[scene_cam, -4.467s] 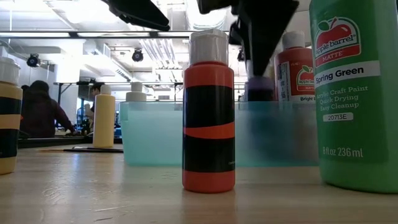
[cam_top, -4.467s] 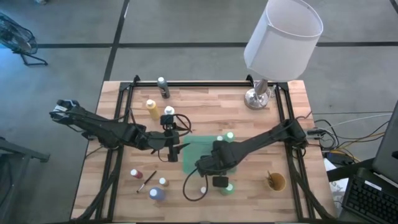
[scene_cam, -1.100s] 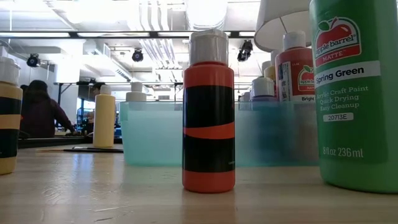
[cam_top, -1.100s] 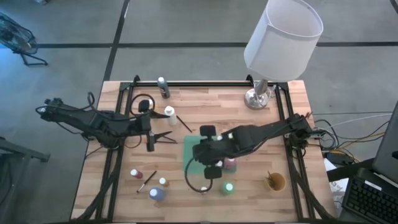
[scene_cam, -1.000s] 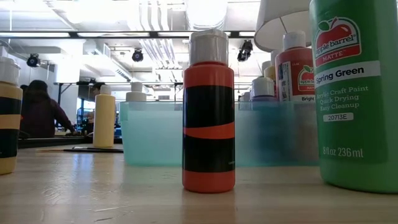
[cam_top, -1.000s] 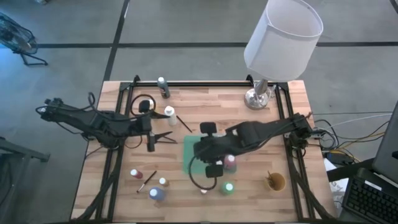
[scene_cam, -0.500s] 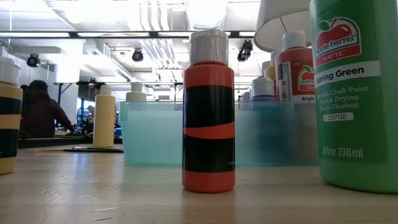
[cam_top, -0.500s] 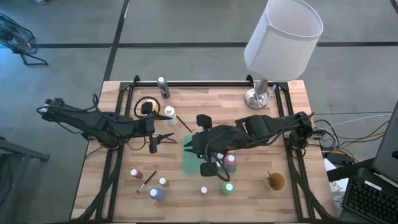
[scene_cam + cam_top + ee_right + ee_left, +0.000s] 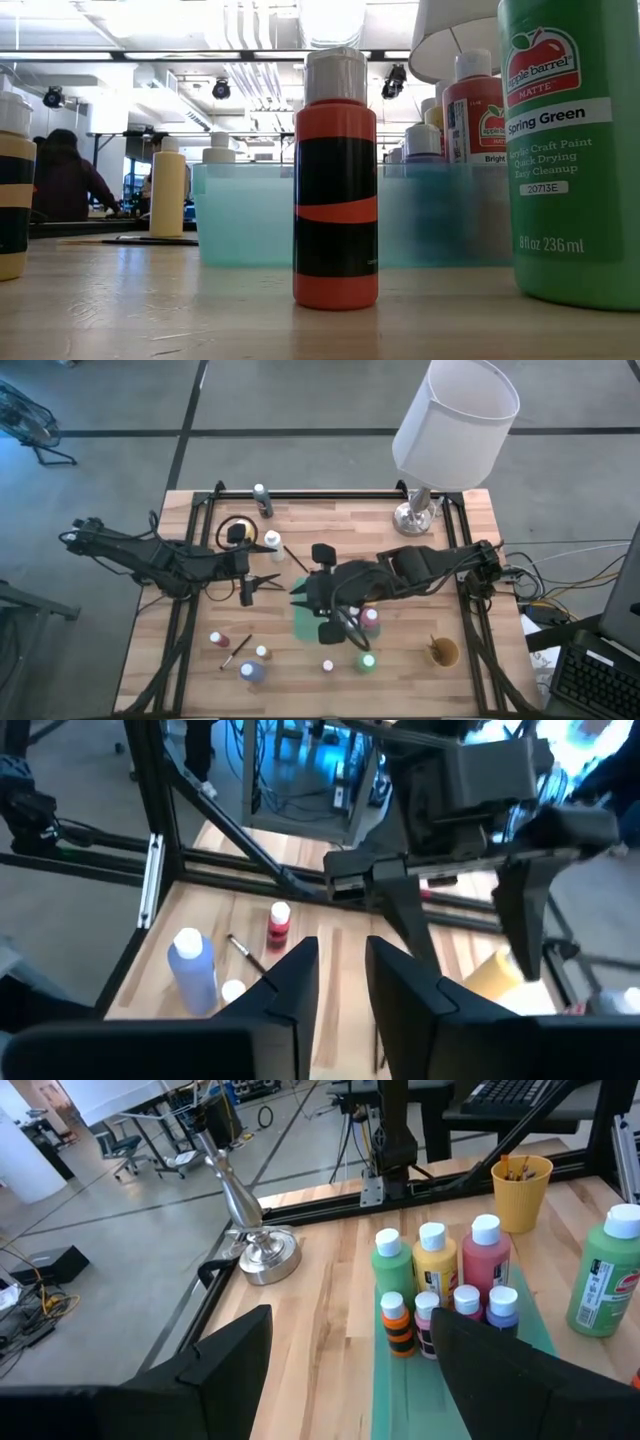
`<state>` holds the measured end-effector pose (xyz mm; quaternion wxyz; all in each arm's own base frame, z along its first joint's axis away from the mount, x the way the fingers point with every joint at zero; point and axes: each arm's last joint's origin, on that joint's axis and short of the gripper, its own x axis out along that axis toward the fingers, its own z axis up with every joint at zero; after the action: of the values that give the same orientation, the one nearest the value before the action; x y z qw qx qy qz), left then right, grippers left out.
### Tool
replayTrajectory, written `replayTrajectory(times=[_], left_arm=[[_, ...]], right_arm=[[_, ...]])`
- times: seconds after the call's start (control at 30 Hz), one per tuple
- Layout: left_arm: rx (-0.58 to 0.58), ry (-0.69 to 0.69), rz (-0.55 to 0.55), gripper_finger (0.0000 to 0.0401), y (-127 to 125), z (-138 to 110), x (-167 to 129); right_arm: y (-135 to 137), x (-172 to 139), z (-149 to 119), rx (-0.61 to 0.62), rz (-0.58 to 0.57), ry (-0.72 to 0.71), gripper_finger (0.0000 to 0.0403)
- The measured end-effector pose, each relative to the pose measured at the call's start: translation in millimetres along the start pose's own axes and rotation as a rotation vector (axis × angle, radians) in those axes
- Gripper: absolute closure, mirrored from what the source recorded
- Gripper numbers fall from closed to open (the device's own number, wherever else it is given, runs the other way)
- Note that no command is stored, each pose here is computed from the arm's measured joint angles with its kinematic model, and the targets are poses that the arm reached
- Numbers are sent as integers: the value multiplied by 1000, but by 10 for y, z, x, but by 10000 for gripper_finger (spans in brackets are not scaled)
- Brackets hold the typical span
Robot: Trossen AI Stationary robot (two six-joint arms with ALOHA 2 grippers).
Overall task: Pick & Place Paint Supplies
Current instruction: Put the green paint bottle into the green bin
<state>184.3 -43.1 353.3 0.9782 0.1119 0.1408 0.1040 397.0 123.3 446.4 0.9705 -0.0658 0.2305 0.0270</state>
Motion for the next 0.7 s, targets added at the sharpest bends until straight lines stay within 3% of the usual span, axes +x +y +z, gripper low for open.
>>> replayTrajectory(times=[0.23, 0.33, 0.47, 0.7], left_arm=[[0, 0, 0, 124, 0, 0, 0], [0, 0, 0, 126, 0, 0, 0], [1, 0, 0, 126, 0, 0, 0], [0, 0, 0, 124, 0, 0, 0]], right_arm=[[-2, 0, -38, 27, 7, 39, 295], [7, -26, -151, 58, 60, 160, 284], [43, -89, -306, 202, 135, 346, 273], [378, -186, -547, 327, 108, 599, 276]])
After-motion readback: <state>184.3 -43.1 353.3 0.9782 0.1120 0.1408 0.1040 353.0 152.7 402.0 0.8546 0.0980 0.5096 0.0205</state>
